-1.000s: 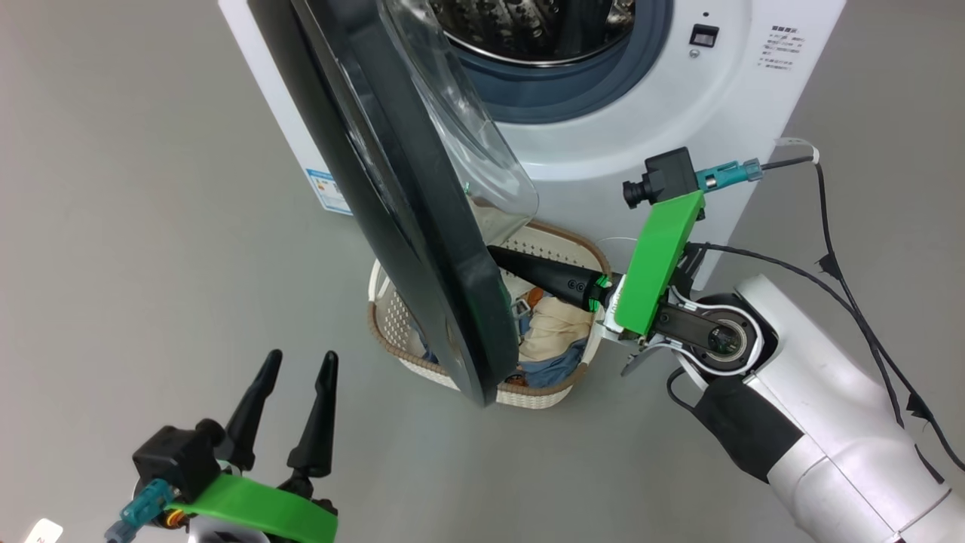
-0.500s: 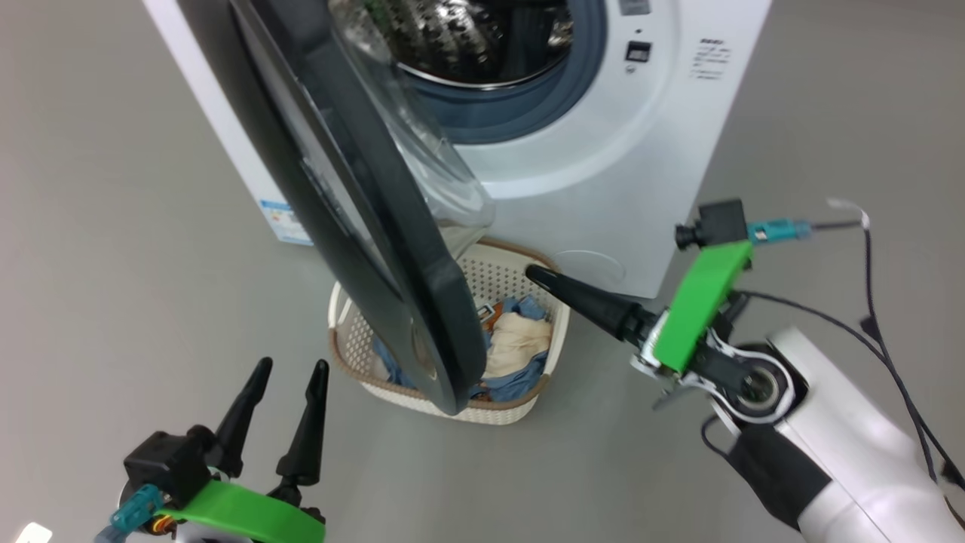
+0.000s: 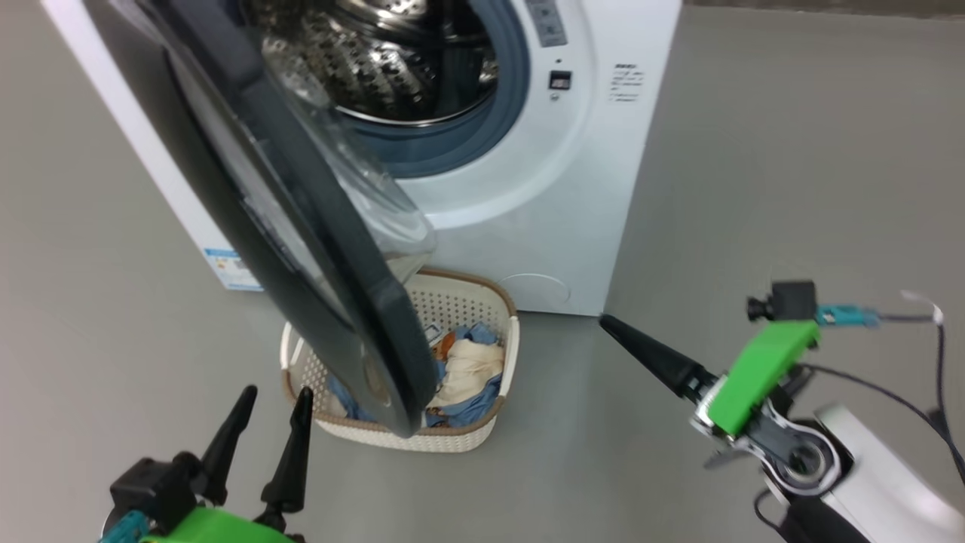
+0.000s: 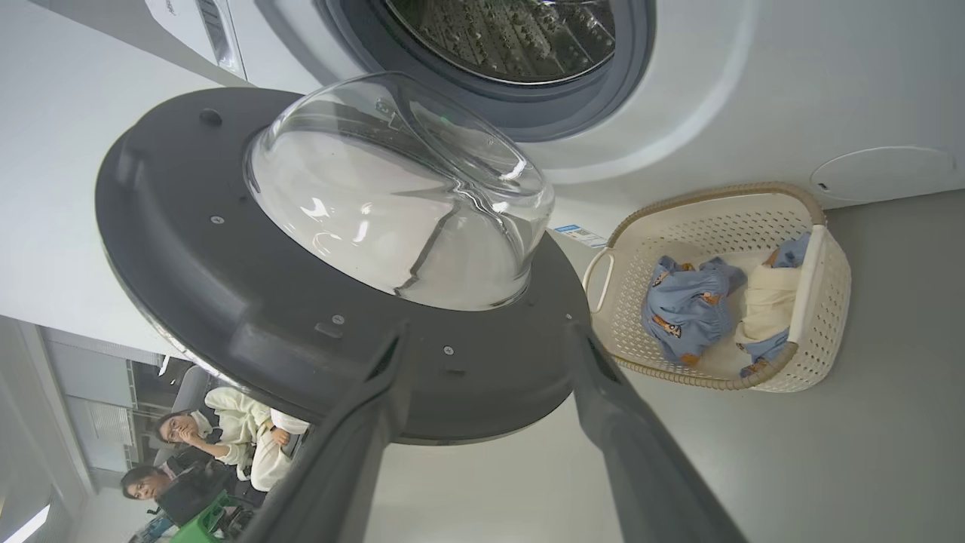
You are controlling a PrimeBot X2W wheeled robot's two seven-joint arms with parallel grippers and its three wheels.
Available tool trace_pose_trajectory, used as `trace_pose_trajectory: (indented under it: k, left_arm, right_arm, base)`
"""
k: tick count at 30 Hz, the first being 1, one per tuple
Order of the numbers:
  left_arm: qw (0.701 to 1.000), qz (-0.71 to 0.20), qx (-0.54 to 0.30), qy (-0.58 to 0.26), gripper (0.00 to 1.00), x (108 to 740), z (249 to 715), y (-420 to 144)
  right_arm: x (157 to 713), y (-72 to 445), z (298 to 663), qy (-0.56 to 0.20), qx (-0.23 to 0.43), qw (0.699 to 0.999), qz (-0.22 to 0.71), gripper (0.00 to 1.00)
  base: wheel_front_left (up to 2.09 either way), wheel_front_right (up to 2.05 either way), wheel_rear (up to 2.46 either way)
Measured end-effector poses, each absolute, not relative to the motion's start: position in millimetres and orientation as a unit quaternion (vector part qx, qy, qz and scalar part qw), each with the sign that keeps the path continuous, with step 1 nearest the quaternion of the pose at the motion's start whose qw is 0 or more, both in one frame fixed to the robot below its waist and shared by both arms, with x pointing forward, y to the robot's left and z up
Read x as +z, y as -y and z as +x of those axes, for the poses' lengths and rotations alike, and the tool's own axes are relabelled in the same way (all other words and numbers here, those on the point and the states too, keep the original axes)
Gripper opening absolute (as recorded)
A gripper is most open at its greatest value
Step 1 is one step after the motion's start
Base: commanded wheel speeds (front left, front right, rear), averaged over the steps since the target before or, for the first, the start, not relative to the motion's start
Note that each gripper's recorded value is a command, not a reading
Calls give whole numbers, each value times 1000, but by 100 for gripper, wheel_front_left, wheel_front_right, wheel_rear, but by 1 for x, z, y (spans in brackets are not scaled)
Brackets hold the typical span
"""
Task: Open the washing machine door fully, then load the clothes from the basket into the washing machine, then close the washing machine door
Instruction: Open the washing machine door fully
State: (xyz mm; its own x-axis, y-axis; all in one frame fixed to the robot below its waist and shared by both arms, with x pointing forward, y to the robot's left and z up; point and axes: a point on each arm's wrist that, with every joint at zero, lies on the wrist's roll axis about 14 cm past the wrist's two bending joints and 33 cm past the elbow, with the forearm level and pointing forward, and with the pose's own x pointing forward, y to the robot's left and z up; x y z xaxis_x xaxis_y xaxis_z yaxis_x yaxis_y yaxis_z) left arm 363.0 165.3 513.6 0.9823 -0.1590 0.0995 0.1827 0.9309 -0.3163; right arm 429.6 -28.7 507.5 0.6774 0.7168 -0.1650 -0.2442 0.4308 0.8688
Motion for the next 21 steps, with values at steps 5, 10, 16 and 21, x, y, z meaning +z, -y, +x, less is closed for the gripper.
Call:
trace_pose_trajectory:
  k: [5,10,16,21]
  left_arm:
    - [981,-166,-93,30,100,510,358,-161]
    - [980,-166,-100,34,100,513,357,-157]
    - [980,-166,-106,30,100,511,355,-154]
    - [980,-166,-109,30,100,511,357,-152]
  right_arm:
    - [493,69,418,-249,245,826,442,100]
    - [482,112,409,-220,192,862,413,100]
    - [476,149,404,-181,142,895,382,100]
    - [472,169,401,-149,116,918,348,100]
  base:
    - [0,0,0]
    - [0,0,0]
    - [0,0,0]
    - [0,0,0]
